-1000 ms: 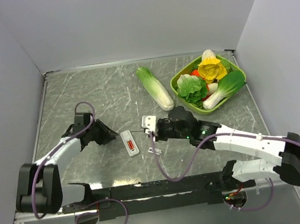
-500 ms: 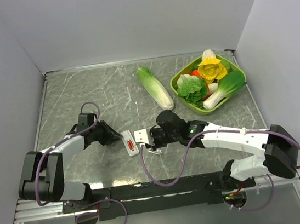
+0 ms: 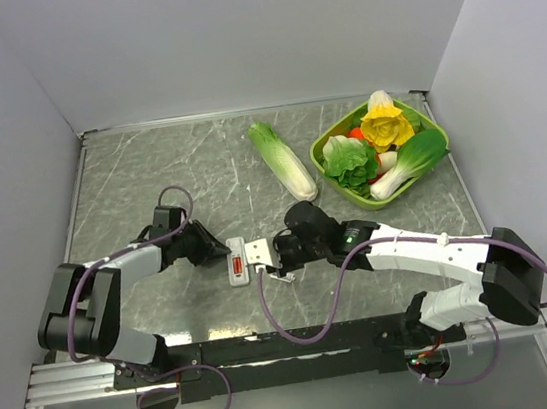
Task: Unload the batteries from the remote control
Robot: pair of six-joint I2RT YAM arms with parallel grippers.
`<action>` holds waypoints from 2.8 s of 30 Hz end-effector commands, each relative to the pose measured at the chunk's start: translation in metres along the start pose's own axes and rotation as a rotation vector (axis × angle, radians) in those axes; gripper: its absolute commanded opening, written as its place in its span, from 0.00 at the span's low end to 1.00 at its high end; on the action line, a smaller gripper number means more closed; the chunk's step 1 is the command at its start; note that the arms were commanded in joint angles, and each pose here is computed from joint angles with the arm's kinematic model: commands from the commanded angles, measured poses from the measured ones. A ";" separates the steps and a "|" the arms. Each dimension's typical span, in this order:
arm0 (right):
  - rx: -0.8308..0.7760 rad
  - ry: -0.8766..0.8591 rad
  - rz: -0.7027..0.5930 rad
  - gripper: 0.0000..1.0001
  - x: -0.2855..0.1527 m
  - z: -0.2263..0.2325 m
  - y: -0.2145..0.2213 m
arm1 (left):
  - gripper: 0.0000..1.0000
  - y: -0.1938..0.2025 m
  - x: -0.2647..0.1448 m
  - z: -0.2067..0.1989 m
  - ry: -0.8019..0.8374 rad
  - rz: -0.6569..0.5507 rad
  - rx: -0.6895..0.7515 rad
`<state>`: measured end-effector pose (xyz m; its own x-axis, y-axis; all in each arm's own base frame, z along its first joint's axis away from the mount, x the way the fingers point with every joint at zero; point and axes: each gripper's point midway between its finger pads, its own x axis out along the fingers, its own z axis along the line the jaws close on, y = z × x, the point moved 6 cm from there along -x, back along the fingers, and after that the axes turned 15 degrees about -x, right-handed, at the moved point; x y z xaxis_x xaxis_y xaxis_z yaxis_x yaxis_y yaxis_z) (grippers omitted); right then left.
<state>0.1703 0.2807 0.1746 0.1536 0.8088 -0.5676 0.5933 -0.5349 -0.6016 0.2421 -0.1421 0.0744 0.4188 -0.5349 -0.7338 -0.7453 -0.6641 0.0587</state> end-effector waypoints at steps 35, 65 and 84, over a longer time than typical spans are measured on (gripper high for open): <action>0.370 0.013 0.181 0.00 0.015 -0.035 -0.020 | 0.25 0.039 -0.009 0.021 -0.022 0.024 0.033; 0.347 -0.044 0.347 0.00 0.040 -0.039 -0.026 | 0.40 0.007 -0.016 -0.009 0.146 0.005 0.019; 0.324 -0.084 0.439 0.00 0.063 -0.033 -0.023 | 0.36 0.013 -0.004 0.002 0.146 0.082 -0.022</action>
<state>0.1914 0.3445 0.1705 0.2519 0.4957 -0.8312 0.2145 -0.8661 -0.4515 0.2301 -0.1451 0.0769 0.4322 -0.6285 -0.6466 -0.7588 -0.6409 0.1158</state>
